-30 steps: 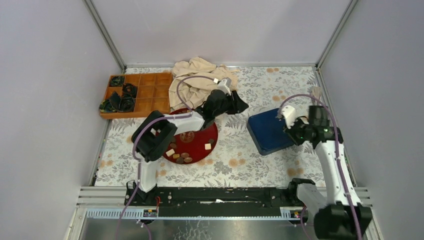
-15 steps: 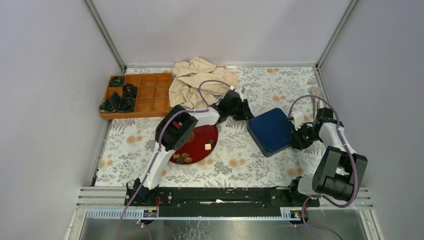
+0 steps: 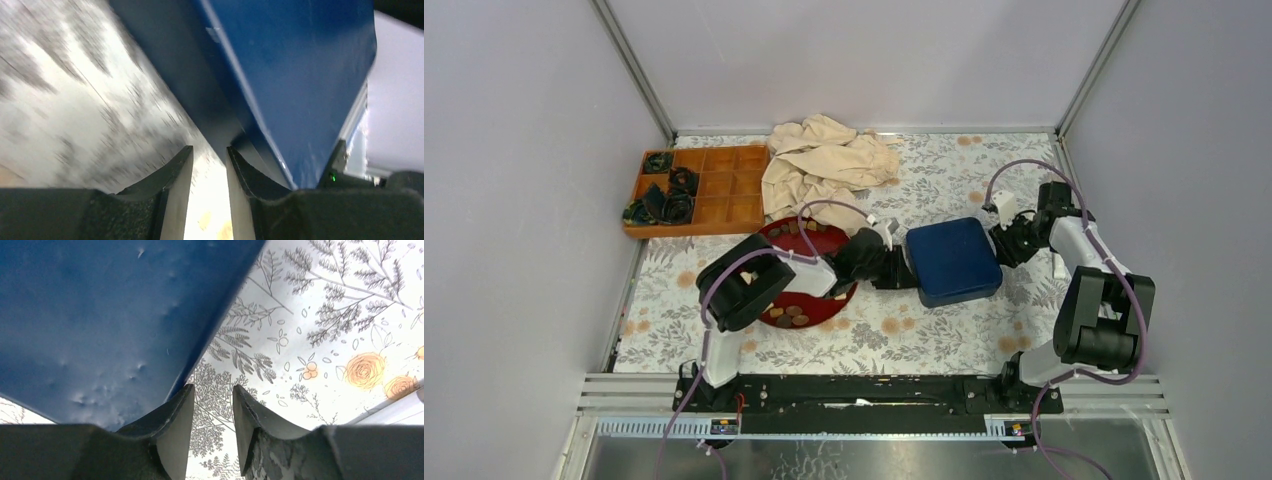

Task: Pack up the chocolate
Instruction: Adjust the packing box at the center of the board.

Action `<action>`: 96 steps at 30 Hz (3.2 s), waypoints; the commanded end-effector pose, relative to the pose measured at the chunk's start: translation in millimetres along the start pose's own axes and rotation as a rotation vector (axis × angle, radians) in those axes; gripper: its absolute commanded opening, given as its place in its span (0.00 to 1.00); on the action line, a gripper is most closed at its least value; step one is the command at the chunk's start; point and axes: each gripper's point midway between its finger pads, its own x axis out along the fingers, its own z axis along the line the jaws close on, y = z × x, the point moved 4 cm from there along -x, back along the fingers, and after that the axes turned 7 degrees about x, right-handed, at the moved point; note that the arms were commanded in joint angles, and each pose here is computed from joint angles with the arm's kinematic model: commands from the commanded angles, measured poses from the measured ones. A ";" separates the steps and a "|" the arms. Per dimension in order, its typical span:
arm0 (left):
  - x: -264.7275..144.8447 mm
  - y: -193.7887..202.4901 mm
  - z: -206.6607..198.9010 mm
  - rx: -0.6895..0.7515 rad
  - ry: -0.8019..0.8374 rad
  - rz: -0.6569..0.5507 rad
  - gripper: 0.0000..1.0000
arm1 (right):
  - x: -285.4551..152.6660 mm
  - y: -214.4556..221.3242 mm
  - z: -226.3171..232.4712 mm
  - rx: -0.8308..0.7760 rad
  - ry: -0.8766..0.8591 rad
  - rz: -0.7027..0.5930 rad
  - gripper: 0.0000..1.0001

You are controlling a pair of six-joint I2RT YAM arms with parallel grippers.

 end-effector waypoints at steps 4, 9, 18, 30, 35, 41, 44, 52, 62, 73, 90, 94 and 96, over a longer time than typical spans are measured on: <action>-39.8 11.5 -53.2 0.016 0.172 -0.112 0.39 | -33.7 -19.8 3.8 0.106 -0.045 -0.125 0.48; -70.6 -0.4 -44.4 0.069 0.070 -0.220 0.47 | -52.6 -8.6 13.6 0.276 -0.137 -0.182 0.57; -91.6 -90.1 -5.0 0.063 0.058 -0.401 0.62 | -54.2 7.8 12.0 0.585 -0.255 -0.140 0.56; -28.7 -116.7 11.4 0.144 0.078 -0.294 0.65 | -34.9 39.4 25.9 0.740 -0.466 0.011 0.56; -16.2 -110.5 14.4 0.143 0.113 -0.244 0.65 | -29.0 40.5 20.6 0.765 -0.472 0.024 0.56; -7.3 -104.3 17.1 0.137 0.141 -0.207 0.65 | -19.3 39.7 11.3 0.804 -0.461 0.024 0.52; -2.4 -101.2 17.6 0.137 0.162 -0.184 0.65 | -15.7 38.4 7.8 0.823 -0.467 0.020 0.50; 6.0 -90.2 18.4 0.124 0.208 -0.132 0.64 | -14.1 34.1 6.9 0.847 -0.505 0.013 0.50; -1.3 -76.4 15.6 0.076 0.239 -0.143 0.64 | -24.7 33.8 13.1 0.819 -0.547 0.051 0.50; -12.5 -72.7 10.5 0.069 0.253 -0.155 0.63 | -38.2 41.3 11.5 0.771 -0.477 0.096 0.50; -21.1 -54.7 -5.7 0.050 0.309 -0.150 0.63 | -19.8 39.9 17.4 0.824 -0.523 0.091 0.49; -21.7 -52.3 -6.2 0.043 0.316 -0.150 0.63 | -16.1 41.1 17.6 0.832 -0.524 0.098 0.46; -21.0 -50.3 -7.5 0.043 0.319 -0.146 0.63 | -15.0 42.1 21.0 0.832 -0.532 0.108 0.44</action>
